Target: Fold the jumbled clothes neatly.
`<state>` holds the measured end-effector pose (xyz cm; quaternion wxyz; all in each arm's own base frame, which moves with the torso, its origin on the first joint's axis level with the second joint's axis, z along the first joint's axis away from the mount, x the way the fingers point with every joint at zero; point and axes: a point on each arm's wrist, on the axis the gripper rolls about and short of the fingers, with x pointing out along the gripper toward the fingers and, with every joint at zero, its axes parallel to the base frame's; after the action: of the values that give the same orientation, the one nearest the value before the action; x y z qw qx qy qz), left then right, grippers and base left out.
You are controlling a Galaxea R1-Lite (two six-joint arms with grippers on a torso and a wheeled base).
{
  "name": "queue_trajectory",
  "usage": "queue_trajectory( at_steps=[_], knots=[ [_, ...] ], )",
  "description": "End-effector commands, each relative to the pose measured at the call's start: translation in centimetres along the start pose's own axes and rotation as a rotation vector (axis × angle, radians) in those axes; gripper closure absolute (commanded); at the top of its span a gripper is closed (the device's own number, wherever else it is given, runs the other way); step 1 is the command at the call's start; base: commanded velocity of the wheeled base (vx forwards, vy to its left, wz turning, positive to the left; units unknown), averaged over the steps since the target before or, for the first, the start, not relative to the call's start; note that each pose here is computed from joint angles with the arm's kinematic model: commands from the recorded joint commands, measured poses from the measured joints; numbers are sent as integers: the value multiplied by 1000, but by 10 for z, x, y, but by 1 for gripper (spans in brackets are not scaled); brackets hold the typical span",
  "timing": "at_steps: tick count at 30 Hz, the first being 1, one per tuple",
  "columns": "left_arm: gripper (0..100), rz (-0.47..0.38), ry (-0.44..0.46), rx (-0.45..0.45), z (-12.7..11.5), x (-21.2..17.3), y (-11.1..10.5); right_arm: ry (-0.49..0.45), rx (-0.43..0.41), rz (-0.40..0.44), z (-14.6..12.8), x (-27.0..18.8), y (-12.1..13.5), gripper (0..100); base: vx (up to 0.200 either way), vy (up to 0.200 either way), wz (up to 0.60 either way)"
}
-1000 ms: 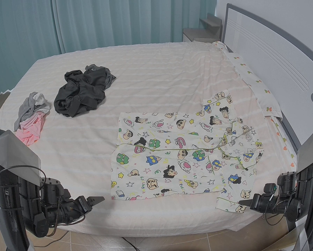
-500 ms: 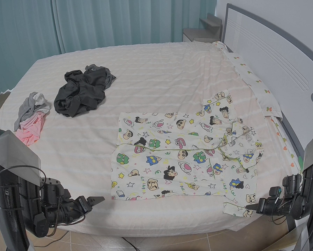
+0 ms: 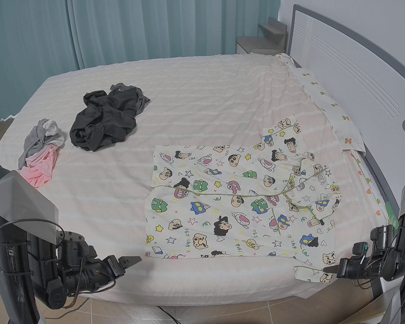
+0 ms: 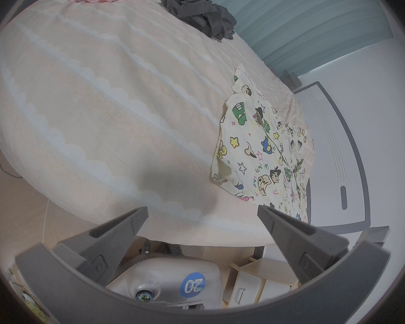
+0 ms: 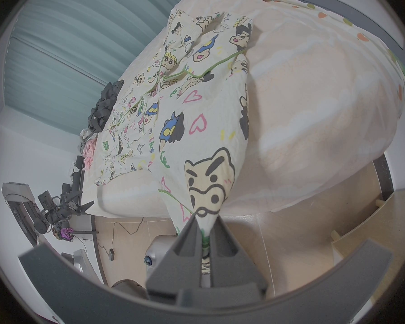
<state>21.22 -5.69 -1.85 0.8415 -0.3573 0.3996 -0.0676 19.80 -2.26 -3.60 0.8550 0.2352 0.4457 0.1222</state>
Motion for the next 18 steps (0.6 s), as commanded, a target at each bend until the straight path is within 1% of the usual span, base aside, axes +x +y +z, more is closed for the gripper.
queue_trajectory(
  at_steps=[1, 3, 6, 9, 13, 16, 18],
  knots=[
    [0, -59, -38, -14, -7, 11, -25, 13, -25, 24, -2, 0, 5, 100, 0, 0, 0],
    [0, -70, -83, -27, -6, 20, -34, 24, -34, 61, -3, 1, 8, 100, 0, 0, 0],
    [0, -57, -110, -19, -6, 36, -36, 21, -33, 105, -2, 0, 10, 100, 0, 0, 0],
    [0, -50, -143, -19, -4, 46, -36, 8, -33, 110, -1, -1, 9, 100, 0, 0, 0],
    [0, -48, -145, -8, -3, 57, -37, 8, -33, 110, -1, -1, 9, 100, 0, 0, 0],
    [0, -13, -116, 46, -7, 59, -35, 7, -34, 110, -1, -1, 9, 100, 0, 0, 0],
    [0, 0, -116, 59, -6, 61, -36, 8, -33, 110, -1, -1, 9, 100, 0, 0, 0]
  ],
)
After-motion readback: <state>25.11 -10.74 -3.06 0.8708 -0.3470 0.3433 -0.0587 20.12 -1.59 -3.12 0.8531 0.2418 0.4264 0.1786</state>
